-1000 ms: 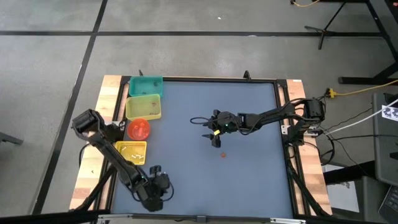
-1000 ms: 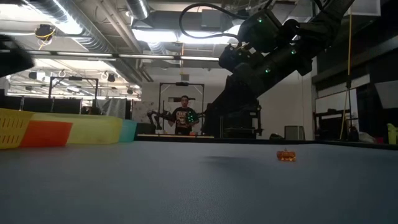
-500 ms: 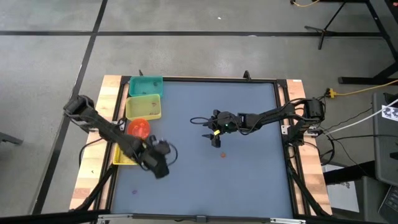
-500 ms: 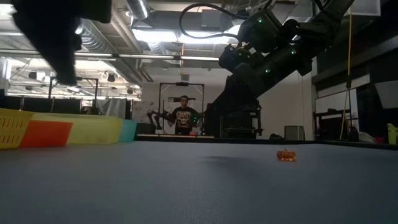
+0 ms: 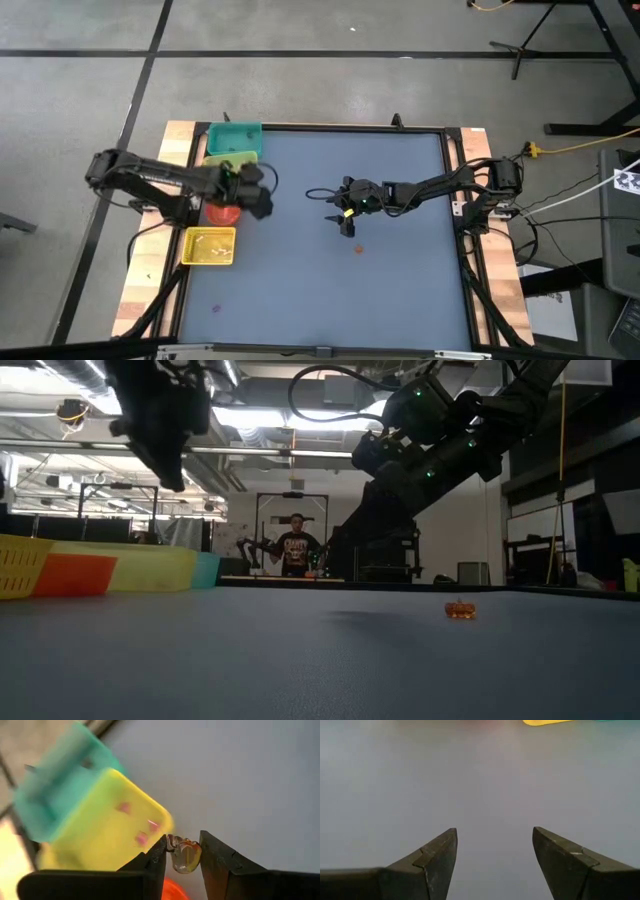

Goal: Sort Halloween decoration
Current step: Put the black skull toy into the green bin

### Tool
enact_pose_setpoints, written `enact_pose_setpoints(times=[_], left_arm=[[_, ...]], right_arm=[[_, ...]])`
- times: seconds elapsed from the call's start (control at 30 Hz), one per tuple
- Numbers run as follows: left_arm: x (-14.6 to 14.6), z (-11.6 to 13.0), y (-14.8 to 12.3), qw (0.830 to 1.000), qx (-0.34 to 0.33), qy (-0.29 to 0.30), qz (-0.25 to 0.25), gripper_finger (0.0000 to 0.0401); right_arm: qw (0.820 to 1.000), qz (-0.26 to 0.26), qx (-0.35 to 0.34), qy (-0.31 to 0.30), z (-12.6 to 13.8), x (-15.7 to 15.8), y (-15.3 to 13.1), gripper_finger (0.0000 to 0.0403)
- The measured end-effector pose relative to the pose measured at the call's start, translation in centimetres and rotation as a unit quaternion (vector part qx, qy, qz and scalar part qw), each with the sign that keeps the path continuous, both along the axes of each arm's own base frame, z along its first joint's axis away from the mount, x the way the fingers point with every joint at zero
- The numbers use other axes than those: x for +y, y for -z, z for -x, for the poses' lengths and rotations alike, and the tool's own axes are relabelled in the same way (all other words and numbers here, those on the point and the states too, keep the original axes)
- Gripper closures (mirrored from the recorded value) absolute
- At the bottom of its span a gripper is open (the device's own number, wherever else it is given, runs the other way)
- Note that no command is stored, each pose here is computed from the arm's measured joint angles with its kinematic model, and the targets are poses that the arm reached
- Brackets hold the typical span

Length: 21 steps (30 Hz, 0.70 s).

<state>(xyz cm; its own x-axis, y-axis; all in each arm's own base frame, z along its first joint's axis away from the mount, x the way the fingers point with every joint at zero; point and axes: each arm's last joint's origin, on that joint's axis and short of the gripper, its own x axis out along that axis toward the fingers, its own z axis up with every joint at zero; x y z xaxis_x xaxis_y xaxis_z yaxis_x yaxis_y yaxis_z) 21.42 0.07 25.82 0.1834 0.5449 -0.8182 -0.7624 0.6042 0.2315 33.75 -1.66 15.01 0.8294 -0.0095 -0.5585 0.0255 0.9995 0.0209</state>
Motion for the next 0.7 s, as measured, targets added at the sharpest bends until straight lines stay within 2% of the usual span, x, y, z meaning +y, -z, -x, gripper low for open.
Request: enact_pose_setpoints(times=[0.33, 0.7], left_arm=[[8.5, 1.1, -0.5, 0.995, 0.056, -0.066, -0.051, 0.0325], [15.6, 3.4, -1.2, 0.985, 0.034, -0.142, -0.09, 0.0325]], right_arm=[[1.0, 0.0, 0.0, 0.0, 0.0, 0.0, 0.0, 0.0144], [1.0, 0.0, 0.0, 0.0, 0.0, 0.0, 0.0, 0.0144]])
